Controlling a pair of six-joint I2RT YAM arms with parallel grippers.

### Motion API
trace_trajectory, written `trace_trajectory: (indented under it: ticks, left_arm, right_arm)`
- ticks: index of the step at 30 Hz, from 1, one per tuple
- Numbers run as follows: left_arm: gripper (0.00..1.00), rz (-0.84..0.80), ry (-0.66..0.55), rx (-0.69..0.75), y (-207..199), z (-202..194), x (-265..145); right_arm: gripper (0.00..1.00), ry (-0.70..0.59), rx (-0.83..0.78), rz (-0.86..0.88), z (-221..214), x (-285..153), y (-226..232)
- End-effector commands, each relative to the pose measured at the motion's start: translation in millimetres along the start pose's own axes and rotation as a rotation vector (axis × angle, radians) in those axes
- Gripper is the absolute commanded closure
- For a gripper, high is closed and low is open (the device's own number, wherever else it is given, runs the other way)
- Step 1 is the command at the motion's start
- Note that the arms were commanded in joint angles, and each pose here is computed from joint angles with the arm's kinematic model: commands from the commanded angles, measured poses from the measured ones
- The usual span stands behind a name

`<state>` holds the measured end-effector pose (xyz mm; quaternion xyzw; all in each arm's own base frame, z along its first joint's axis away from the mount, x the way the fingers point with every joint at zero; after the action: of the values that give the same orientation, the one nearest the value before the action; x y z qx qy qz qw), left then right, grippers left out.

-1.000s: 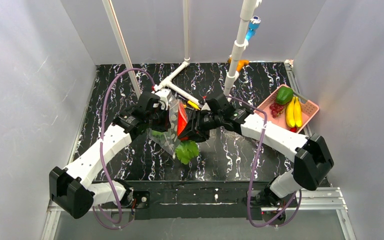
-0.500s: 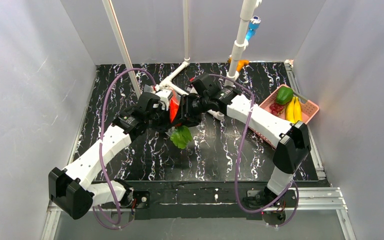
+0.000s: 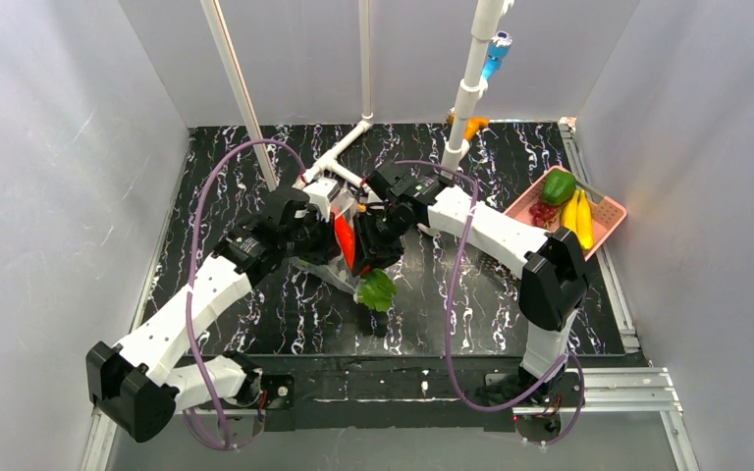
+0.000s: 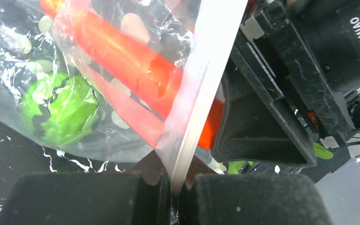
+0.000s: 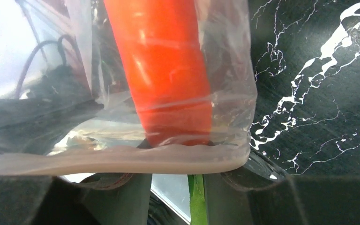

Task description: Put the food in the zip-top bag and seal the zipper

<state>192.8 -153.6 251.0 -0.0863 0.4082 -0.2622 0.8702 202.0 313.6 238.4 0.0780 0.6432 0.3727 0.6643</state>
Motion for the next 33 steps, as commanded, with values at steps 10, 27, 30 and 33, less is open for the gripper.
trace_trajectory:
  ticks: [10,27,30,33]
  left_arm:
    - [1.00,-0.092,-0.035,0.017,-9,0,-9]
    - [1.00,-0.087,-0.048,0.002,-9,2,-12]
    - [1.00,-0.086,-0.045,0.003,-9,1,-11]
    - [1.00,-0.088,-0.042,0.003,-9,1,-10]
  right_arm:
    - [0.34,-0.367,-0.064,0.126,33,-47,45]
    - [0.33,-0.255,-0.349,-0.020,-56,-44,27]
    - [0.27,-0.269,-0.411,-0.031,-63,-41,34]
    - [0.25,-0.299,-0.463,-0.032,-67,-37,44]
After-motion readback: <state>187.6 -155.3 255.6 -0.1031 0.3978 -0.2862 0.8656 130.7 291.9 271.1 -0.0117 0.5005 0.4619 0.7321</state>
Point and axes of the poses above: each gripper's point midway between its finger pads, its own x axis out along the fingers, its own y axis along the line the jaws close on, z = x × y, the point moved 9 cm from there along -x, back along the fingers, and after that the axes turned 8 degrees about -x, right-handed, at the moved point
